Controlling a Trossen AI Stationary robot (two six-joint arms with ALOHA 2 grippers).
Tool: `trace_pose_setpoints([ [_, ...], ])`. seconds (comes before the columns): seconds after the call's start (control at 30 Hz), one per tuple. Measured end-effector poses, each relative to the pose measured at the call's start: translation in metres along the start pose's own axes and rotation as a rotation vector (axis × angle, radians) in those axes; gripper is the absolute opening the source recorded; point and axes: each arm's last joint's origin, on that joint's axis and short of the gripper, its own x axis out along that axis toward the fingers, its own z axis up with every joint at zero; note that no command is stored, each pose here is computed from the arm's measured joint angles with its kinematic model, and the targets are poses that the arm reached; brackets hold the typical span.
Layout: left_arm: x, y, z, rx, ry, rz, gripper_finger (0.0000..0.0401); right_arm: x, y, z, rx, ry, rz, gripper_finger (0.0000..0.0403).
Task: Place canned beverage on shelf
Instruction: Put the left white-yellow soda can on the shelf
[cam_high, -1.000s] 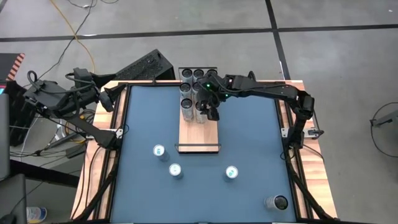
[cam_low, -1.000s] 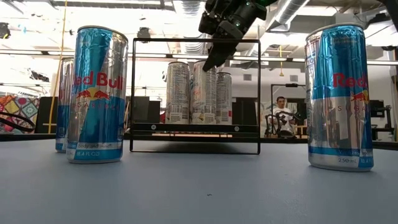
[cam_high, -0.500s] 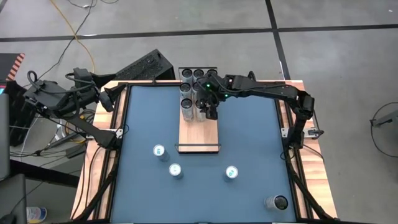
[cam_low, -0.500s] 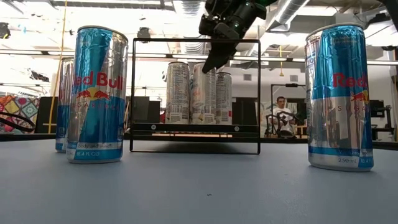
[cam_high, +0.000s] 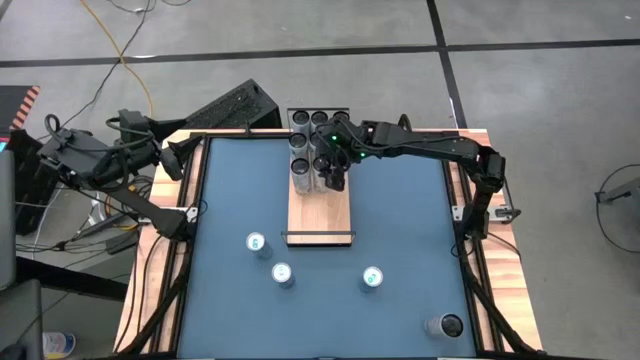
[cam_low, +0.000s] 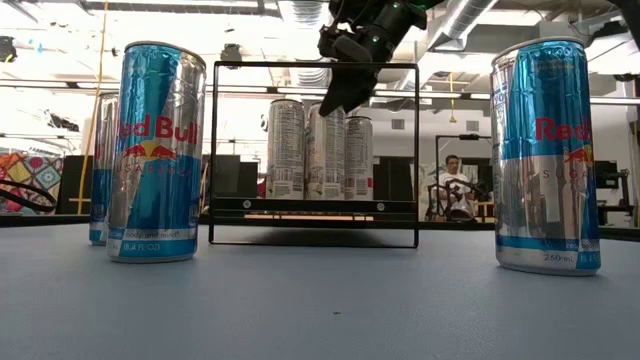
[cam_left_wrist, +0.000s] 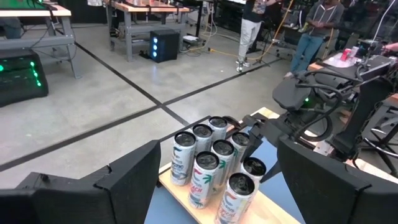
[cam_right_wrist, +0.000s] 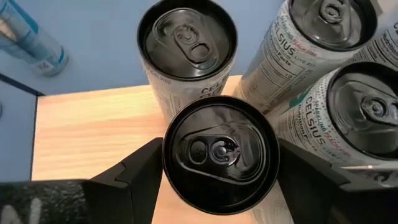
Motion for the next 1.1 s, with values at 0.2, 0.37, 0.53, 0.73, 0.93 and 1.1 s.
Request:
trace_pose_setpoints([
  [0.2, 0.000, 0.000, 0.000, 0.003, 0.001, 0.001, 0.0309, 0.000, 0.002, 0.000, 0.048, 0.001, -0.001, 0.0280],
  [0.37, 0.000, 0.000, 0.000, 0.004, 0.002, 0.001, 0.0309, 0.000, 0.012, 0.002, 0.046, 0.004, -0.015, 0.0280],
  [0.53, 0.000, 0.000, 0.000, 0.005, 0.002, 0.001, 0.0309, 0.001, 0.019, 0.003, 0.048, 0.001, -0.043, 0.0280],
  [0.73, 0.000, 0.000, 0.000, 0.010, 0.002, 0.001, 0.0309, 0.000, 0.016, 0.003, 0.130, 0.004, -0.100, 0.0280],
  [0.93, 0.000, 0.000, 0.000, 0.011, 0.002, 0.001, 0.0309, 0.000, 0.017, 0.001, 0.180, 0.018, -0.116, 0.0280],
  [1.1, 0.000, 0.000, 0.000, 0.011, 0.002, 0.001, 0.0309, 0.000, 0.025, 0.001, 0.241, 0.025, -0.145, 0.0280],
])
